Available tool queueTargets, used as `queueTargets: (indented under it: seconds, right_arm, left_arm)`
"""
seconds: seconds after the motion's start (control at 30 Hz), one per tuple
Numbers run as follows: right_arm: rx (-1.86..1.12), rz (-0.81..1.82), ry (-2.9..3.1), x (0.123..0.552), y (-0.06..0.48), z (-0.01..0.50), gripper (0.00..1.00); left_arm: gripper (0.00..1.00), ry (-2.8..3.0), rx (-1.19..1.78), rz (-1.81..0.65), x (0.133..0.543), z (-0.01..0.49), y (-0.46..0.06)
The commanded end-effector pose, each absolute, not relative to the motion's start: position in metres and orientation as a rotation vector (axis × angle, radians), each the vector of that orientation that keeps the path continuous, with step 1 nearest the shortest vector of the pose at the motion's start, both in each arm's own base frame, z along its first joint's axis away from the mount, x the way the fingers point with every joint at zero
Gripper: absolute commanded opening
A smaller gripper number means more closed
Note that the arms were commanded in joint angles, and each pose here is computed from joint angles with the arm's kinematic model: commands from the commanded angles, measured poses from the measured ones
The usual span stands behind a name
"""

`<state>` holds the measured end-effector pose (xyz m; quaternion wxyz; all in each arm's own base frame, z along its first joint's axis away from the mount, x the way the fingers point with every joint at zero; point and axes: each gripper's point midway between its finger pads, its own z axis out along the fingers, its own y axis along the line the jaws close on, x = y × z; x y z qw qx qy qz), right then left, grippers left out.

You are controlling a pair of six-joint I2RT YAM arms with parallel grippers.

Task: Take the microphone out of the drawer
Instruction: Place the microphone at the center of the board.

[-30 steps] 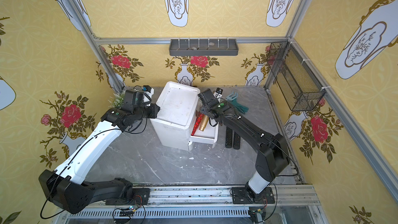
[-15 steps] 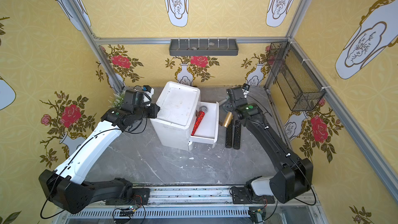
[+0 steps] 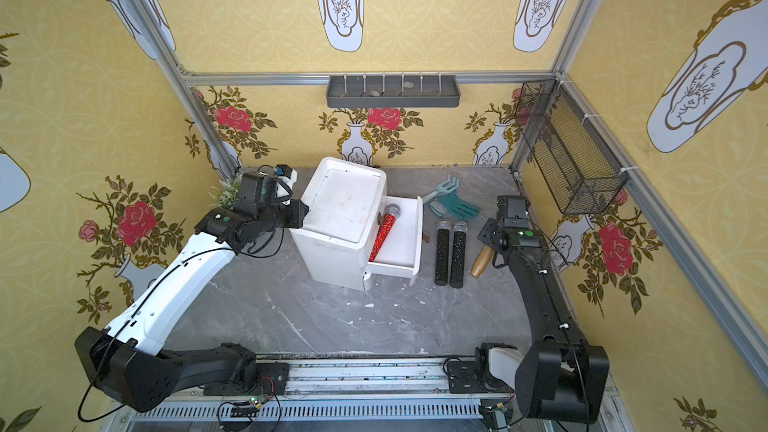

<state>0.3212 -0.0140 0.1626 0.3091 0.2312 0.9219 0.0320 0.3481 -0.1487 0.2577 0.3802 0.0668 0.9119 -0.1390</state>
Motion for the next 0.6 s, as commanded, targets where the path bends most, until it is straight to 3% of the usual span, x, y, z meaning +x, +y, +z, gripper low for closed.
queueTargets:
  seconds: [0.0,0.17,0.57]
  right_arm:
    - [0.574,0.117,2.495,0.323,-0.011,0.141,0.18]
    - [0.573,0.059,2.617,0.316,-0.013,0.098,0.19]
    - [0.562,0.098,2.690,0.329,-0.006,0.055,0.22]
  left_arm:
    - [0.00,2.415,0.122,-0.373,0.341,0.238,-0.148]
    - [0.00,2.413,0.121,-0.373,0.341,0.238,-0.148]
    - [0.00,2.419,0.121,-0.372,0.341,0.236,-0.148]
